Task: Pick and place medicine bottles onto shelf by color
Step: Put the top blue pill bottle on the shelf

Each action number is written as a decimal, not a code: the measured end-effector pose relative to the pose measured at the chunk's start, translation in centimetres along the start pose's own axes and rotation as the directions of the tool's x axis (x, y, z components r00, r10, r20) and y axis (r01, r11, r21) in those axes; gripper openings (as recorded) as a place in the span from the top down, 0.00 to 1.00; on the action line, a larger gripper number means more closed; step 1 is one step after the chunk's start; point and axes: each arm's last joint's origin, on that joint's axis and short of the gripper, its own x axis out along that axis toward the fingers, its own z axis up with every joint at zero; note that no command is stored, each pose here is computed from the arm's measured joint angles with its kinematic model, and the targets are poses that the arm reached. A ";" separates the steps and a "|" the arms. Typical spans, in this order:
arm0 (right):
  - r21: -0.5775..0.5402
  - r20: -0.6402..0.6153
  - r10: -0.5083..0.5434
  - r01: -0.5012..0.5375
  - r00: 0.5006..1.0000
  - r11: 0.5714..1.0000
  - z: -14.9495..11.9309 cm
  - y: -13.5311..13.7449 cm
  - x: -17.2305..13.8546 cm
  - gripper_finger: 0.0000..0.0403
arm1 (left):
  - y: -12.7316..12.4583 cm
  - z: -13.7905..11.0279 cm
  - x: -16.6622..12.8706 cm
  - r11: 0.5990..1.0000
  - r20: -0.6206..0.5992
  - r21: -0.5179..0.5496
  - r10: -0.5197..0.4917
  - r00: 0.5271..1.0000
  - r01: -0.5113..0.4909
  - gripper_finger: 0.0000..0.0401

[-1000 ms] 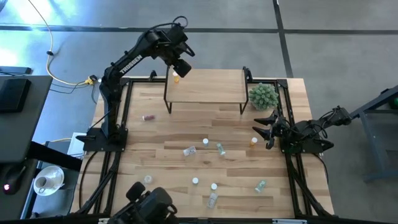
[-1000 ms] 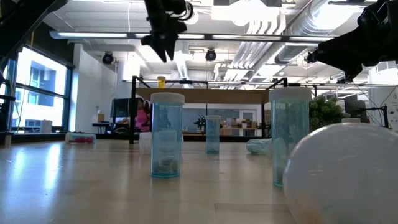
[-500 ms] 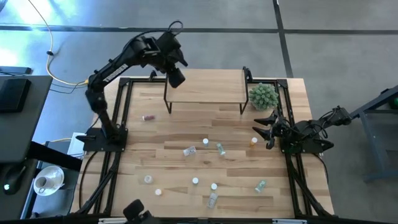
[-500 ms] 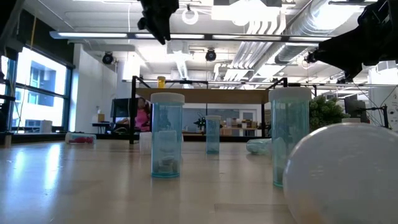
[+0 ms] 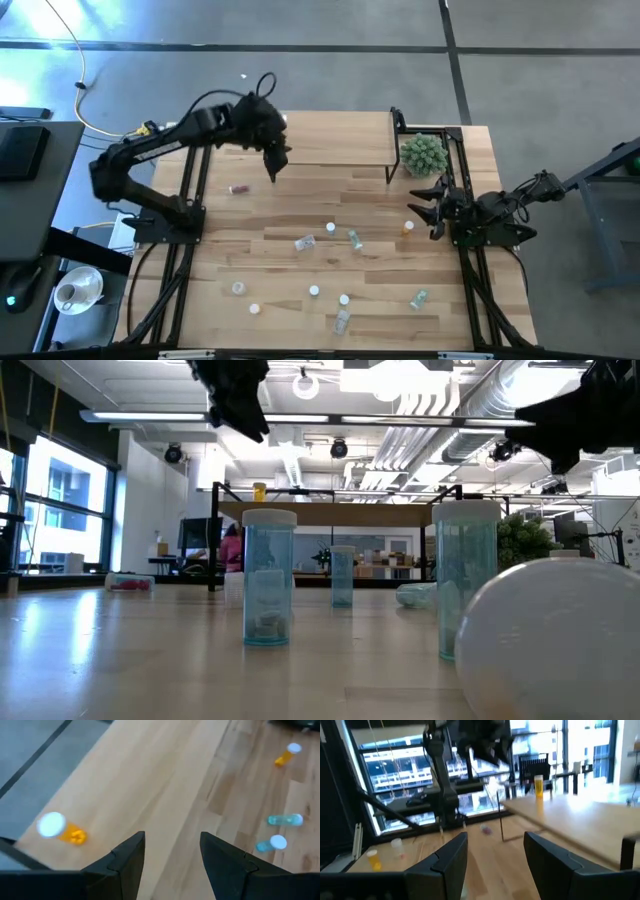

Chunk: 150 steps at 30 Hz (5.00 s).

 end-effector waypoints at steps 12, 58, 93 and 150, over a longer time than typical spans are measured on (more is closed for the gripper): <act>-0.061 0.125 0.052 -0.044 0.991 0.997 1.7 0.1 -0.1 0.51 | -3.9 -6.7 1.3 0.985 0.285 0.040 -0.171 0.943 0.166 0.55; -0.145 -0.550 -0.058 -0.027 0.833 0.989 -0.7 6.1 13.4 0.44 | -7.2 -11.2 1.7 0.939 0.562 0.120 -0.331 0.758 0.322 0.55; -0.125 -0.445 0.015 -0.079 0.896 0.989 -10.1 6.4 18.8 0.44 | -7.2 -11.1 1.7 0.939 0.562 0.120 -0.331 0.758 0.322 0.55; -0.325 -0.174 -0.165 0.102 0.971 0.940 4.8 2.3 19.5 0.73 | -7.2 -11.1 1.7 0.940 0.561 0.128 -0.332 0.758 0.317 0.55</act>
